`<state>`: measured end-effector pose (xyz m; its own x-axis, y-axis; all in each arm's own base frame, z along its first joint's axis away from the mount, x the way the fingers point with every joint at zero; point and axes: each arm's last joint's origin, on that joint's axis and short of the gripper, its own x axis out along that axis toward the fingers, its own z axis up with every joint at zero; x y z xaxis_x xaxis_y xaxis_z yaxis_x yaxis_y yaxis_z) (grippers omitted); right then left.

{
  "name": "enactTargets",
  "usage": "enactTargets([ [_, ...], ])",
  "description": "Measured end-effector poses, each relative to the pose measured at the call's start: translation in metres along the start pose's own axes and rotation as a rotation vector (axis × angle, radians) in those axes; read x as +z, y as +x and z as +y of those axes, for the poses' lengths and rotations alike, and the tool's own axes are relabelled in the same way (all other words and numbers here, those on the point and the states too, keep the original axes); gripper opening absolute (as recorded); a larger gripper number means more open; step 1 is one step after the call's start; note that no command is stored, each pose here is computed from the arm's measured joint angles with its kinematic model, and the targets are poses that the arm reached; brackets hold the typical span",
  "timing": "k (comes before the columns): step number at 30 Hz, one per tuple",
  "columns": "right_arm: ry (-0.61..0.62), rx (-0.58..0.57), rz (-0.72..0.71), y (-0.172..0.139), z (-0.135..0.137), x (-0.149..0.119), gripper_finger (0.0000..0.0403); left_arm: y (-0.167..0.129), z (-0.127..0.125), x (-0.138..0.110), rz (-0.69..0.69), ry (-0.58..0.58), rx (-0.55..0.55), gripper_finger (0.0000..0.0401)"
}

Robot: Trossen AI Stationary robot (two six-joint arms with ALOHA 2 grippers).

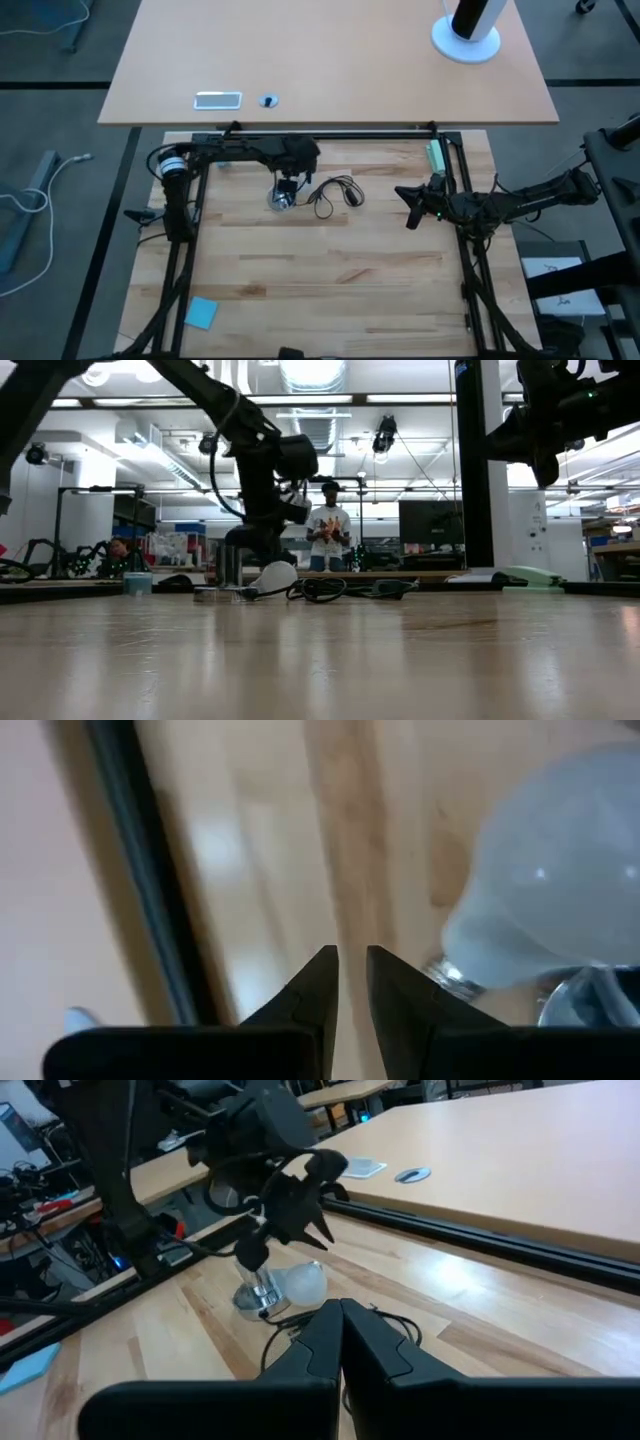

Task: Screw lightbulb
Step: Insert the lightbulb into the lamp

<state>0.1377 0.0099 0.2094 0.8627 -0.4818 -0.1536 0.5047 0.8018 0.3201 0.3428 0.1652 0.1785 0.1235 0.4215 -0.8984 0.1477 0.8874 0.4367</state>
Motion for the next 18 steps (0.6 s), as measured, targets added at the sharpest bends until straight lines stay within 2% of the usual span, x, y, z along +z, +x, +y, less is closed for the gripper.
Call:
enactTargets([
  [3,0.000,0.000,-0.001,0.000,0.000,0.000,0.0000,0.007,-0.002,0.007,0.011,0.002,-0.086,0.0042],
  [9,-0.002,-0.001,0.002,0.000,0.000,0.000,0.0000,-0.004,-0.009,0.033,-0.085,-0.036,-0.284,0.0036],
  [18,-0.002,-0.007,0.018,0.000,-0.001,-0.002,0.0000,-0.026,-0.005,0.040,-0.087,0.061,-0.239,0.0037],
])
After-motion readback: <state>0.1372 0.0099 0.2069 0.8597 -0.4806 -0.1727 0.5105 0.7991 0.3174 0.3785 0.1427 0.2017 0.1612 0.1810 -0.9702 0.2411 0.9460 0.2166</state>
